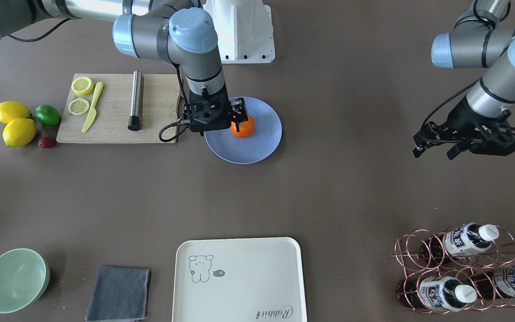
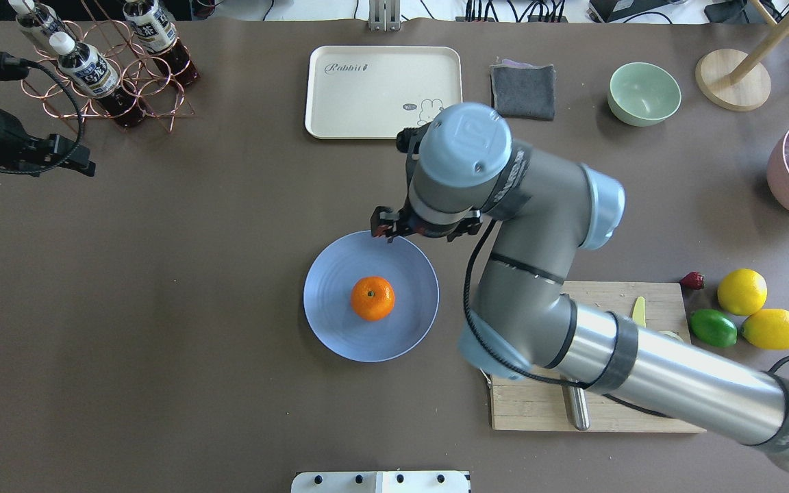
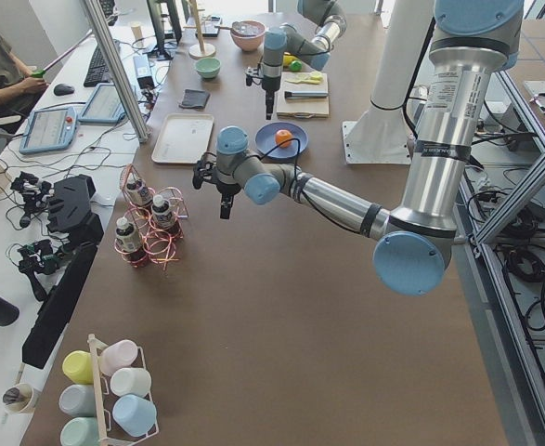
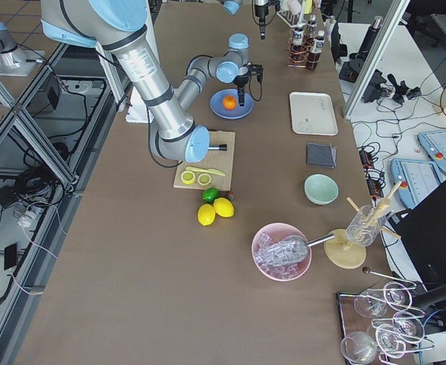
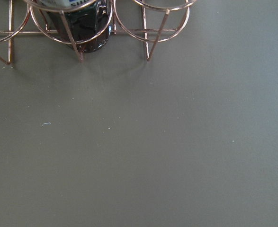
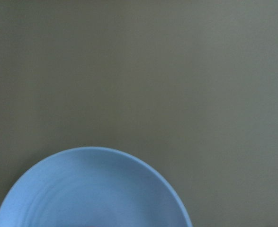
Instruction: Pick orange to plate
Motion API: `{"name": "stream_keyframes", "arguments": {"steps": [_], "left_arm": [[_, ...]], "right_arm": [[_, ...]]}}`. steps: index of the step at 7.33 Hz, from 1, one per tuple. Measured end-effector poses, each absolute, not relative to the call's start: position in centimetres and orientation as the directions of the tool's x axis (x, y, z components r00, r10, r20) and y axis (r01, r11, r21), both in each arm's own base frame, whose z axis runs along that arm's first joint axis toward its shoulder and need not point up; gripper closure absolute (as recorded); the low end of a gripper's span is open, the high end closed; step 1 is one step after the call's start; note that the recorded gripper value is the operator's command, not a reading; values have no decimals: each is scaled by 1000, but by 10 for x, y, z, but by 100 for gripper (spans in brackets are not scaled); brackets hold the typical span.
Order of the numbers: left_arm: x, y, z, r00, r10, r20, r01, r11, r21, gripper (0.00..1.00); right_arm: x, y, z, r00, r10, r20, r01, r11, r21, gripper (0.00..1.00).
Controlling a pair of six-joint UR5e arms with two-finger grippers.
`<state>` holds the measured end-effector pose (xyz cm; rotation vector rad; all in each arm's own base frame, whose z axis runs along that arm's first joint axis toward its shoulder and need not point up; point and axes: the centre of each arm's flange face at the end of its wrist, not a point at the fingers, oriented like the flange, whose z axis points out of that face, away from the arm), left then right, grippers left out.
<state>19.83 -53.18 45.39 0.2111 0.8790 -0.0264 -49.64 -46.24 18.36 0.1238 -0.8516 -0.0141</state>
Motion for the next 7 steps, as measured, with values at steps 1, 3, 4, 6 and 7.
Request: {"name": "stream_keyframes", "arguments": {"steps": [1,3,4,6,7], "left_arm": [[158,-535,474,675,98,-731,82,975,206,3],[73,-535,505,712,171,-681,4,969,248,3],[39,-530,518,717,203,-667,-30,965,261,3],[-4,-511,554,727,242,-642,-87,961,264,3],[-13,-503,565,728,226,-647,-82,966,245,3]], "right_arm": [[-422,-495,203,672,-102,733,-3,990,140,0],[-278,-548,279,679,-167,715,67,984,166,0],[-209,-566,329,680,-180,711,88,982,165,0],[-95,-577,432,705,-178,687,105,983,147,0],[-47,-574,480,718,-178,673,115,984,137,0]]}}
